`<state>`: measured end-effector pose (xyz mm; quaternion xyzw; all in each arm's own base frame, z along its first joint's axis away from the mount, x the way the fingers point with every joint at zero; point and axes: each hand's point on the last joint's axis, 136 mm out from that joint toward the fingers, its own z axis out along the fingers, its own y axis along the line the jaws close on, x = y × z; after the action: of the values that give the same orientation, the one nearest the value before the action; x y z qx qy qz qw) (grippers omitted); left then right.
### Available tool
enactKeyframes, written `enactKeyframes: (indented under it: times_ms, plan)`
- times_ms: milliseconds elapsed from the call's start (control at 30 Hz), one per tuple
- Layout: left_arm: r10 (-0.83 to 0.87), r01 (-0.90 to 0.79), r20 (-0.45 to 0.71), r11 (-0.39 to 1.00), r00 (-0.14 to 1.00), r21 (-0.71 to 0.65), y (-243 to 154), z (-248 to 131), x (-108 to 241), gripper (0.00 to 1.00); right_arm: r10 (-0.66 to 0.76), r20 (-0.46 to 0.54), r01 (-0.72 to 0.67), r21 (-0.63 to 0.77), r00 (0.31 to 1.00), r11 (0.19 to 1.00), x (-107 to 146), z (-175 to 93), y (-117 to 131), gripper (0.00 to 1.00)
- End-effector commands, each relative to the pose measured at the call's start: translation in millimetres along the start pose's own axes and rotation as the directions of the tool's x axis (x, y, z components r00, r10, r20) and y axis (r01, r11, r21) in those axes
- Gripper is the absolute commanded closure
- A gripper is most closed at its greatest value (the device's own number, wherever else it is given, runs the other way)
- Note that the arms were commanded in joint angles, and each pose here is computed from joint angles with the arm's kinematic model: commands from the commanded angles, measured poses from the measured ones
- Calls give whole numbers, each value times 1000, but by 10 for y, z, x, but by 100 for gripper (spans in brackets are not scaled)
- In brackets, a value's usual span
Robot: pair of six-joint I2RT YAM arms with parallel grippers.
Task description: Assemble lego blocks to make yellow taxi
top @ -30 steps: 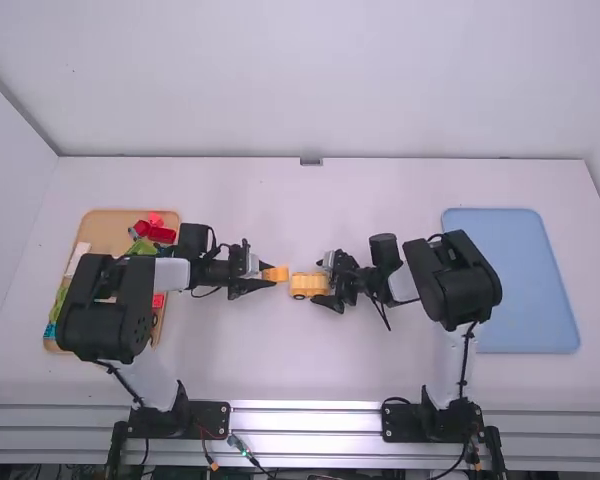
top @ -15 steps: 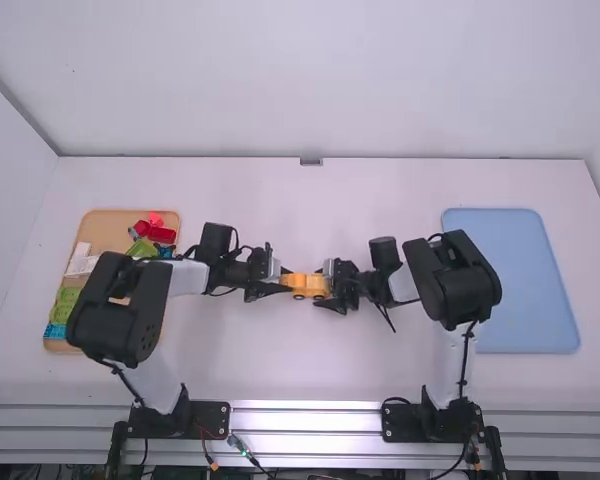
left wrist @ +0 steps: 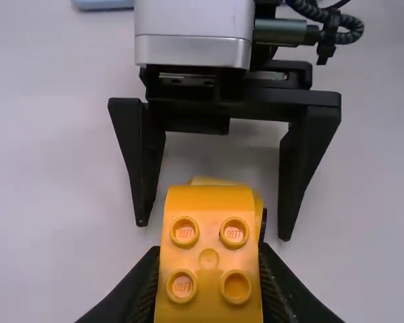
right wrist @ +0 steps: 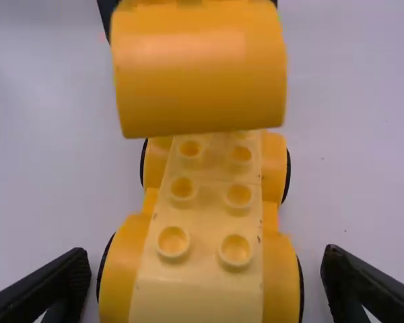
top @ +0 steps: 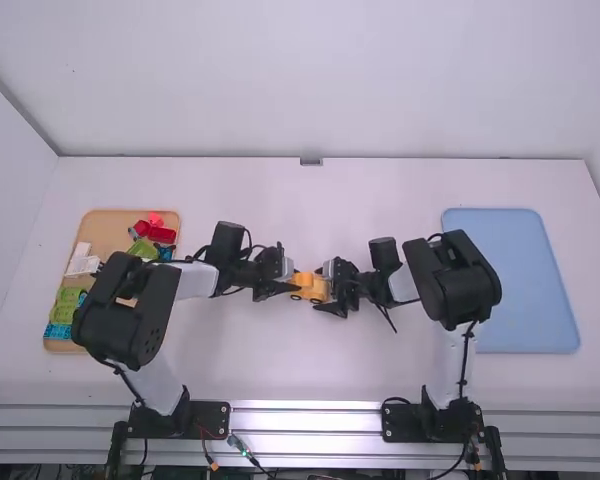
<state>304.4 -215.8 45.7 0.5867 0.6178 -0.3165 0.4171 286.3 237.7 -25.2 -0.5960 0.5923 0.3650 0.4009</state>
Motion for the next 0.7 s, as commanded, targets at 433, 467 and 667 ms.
enactKeyframes:
  times_ms: [433, 467, 667]
  plan:
    - [-9, 9, -15, 1000, 1000, -11, 77, -22, -73, 96, 31, -40, -29, 34, 999, 999, -21, 171, -57, 41]
    - [-12, 12, -15, 1000, 1000, -11, 77, -22, -66, 96, 30, -42, -29, 31, 999, 999, -16, 172, -49, 41]
    - [-3, 2, 20, 1000, 1000, 27, 7, -2, -104, 98, -33, -38, 32, -38, 999, 999, 4, 172, 79, 49]
